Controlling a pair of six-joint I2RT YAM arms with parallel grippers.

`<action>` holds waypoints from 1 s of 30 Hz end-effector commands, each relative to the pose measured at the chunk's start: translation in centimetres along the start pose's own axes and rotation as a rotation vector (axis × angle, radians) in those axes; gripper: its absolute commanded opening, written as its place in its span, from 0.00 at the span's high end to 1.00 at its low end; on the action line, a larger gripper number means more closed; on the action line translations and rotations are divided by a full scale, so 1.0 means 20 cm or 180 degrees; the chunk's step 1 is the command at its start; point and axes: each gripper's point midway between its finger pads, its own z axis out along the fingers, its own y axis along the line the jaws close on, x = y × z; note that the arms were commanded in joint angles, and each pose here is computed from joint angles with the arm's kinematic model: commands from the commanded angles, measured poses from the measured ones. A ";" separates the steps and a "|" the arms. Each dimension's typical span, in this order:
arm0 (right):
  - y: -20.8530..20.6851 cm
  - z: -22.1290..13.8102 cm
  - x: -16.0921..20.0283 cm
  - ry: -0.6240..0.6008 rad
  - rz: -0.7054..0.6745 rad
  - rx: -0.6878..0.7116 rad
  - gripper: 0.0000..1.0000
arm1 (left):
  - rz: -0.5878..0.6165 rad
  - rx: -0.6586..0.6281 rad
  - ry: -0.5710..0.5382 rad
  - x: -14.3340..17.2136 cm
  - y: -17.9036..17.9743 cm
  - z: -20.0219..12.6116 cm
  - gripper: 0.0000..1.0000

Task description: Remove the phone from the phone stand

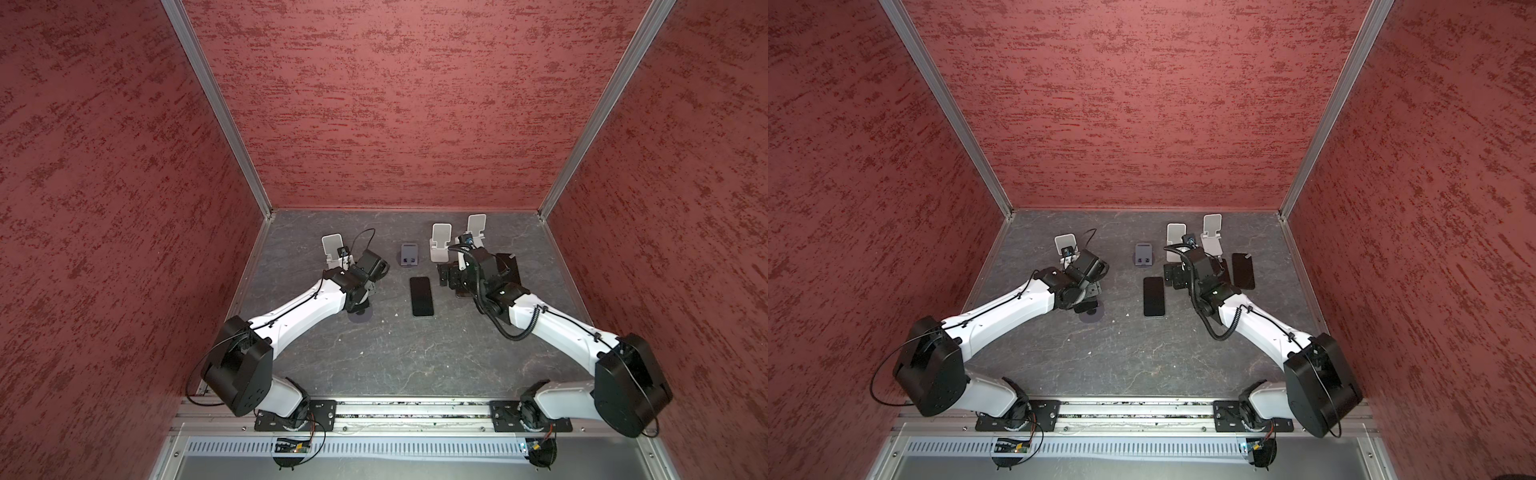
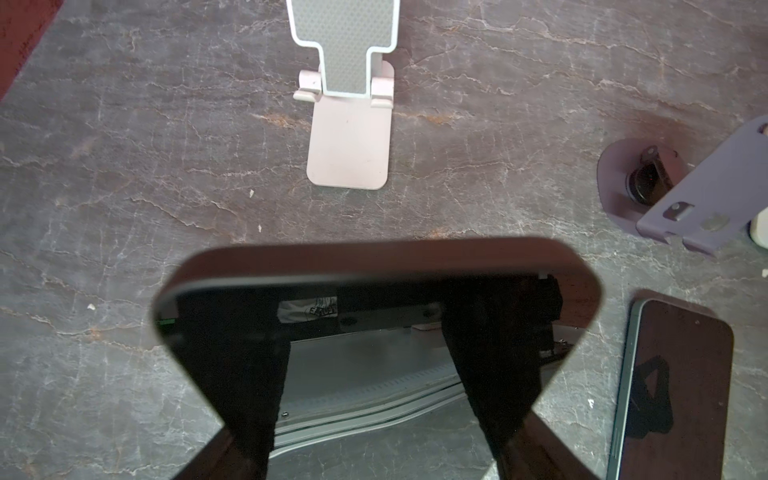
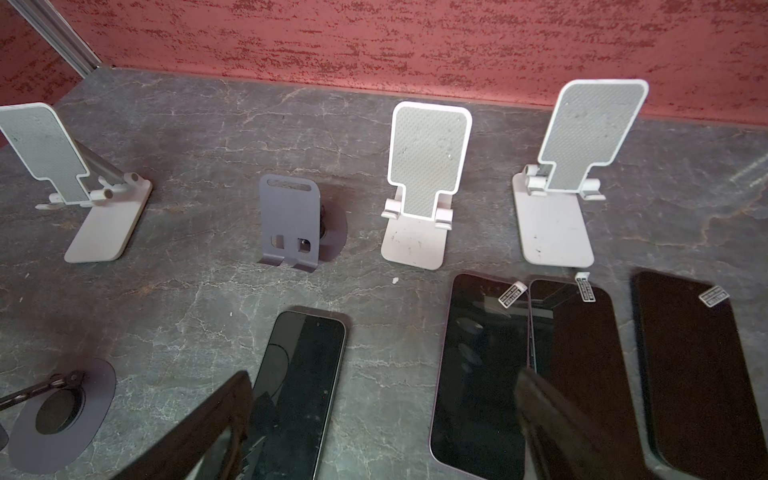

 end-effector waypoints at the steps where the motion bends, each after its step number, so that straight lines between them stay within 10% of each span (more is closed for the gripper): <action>1: -0.01 0.01 -0.02 -0.0043 0.0054 0.0001 0.01 | 0.0006 0.0106 -0.0253 -0.13 -0.03 -0.11 0.34; 30: -0.05 -0.06 -0.04 -0.0102 0.0100 0.0079 0.01 | 0.0827 0.0493 -0.0351 -0.07 -0.40 -0.35 0.34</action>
